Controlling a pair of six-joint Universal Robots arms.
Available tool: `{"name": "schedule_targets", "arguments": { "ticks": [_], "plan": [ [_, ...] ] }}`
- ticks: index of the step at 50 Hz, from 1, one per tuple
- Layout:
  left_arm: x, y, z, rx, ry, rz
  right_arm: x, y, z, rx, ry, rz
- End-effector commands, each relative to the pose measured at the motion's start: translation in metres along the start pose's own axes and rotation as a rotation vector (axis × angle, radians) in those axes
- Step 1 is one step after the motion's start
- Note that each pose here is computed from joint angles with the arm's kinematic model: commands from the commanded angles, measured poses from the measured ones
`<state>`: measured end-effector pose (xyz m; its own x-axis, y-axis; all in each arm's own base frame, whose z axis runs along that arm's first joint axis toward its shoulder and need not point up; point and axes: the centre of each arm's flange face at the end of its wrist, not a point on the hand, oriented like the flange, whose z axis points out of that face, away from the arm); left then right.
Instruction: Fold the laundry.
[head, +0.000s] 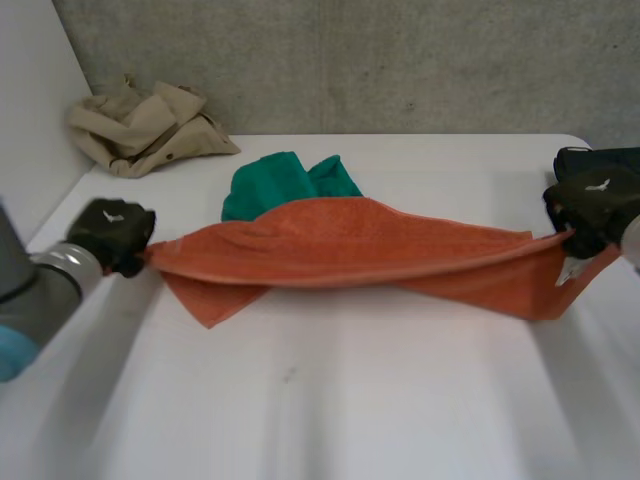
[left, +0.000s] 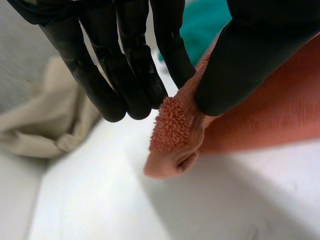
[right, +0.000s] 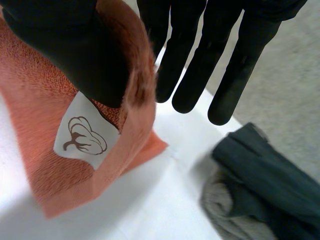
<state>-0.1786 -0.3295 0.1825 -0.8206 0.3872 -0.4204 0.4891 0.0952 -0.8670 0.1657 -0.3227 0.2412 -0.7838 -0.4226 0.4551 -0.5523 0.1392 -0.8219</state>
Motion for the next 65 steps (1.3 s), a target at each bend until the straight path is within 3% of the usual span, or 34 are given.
{"name": "schedule_targets", "arguments": {
  "ticks": [1, 9, 14, 18, 24, 28, 29, 32, 33, 38, 41, 44, 51, 59, 65],
  "plan": [
    [-0.016, -0.055, -0.076, 0.055, 0.022, -0.070, 0.032, -0.030, -0.045, -0.059, 0.016, -0.066],
    [-0.029, -0.101, -0.132, 0.127, 0.011, -0.064, 0.052, -0.052, -0.085, -0.101, 0.011, -0.148],
    [-0.020, -0.075, -0.107, -0.026, 0.081, -0.102, 0.041, -0.035, -0.079, -0.204, -0.116, -0.197],
    [-0.006, -0.043, -0.069, -0.197, 0.149, -0.088, 0.015, -0.014, -0.053, -0.290, -0.271, -0.287],
    [-0.008, -0.034, -0.020, -0.246, 0.145, -0.027, 0.010, -0.006, -0.009, -0.320, -0.209, -0.383],
    [-0.031, -0.075, 0.006, -0.069, 0.058, -0.021, 0.031, -0.036, 0.024, -0.140, 0.014, -0.398],
    [-0.044, -0.100, 0.011, 0.033, 0.002, -0.032, 0.047, -0.057, 0.032, -0.028, 0.136, -0.372],
    [-0.068, -0.141, 0.011, 0.223, -0.097, -0.048, 0.071, -0.088, 0.039, 0.166, 0.306, -0.281],
    [-0.083, -0.171, 0.006, 0.375, -0.170, -0.044, 0.085, -0.106, 0.040, 0.308, 0.393, -0.189],
    [-0.113, -0.223, -0.012, 0.714, -0.327, -0.056, 0.121, -0.152, 0.013, 0.683, 0.567, -0.015],
    [-0.124, -0.233, -0.017, 0.831, -0.360, -0.072, 0.132, -0.162, -0.007, 0.774, 0.615, 0.012],
    [-0.123, -0.223, -0.012, 0.801, -0.336, -0.097, 0.131, -0.155, -0.006, 0.747, 0.601, 0.016],
    [-0.102, -0.164, 0.007, 0.601, -0.241, -0.169, 0.089, -0.128, 0.010, 0.575, 0.372, 0.037],
    [-0.063, -0.099, 0.019, 0.411, -0.144, -0.208, 0.051, -0.063, 0.045, 0.314, 0.194, 0.069],
    [-0.026, -0.047, 0.010, 0.223, -0.056, -0.171, 0.015, -0.003, 0.061, 0.078, 0.065, 0.013]
  ]
}}
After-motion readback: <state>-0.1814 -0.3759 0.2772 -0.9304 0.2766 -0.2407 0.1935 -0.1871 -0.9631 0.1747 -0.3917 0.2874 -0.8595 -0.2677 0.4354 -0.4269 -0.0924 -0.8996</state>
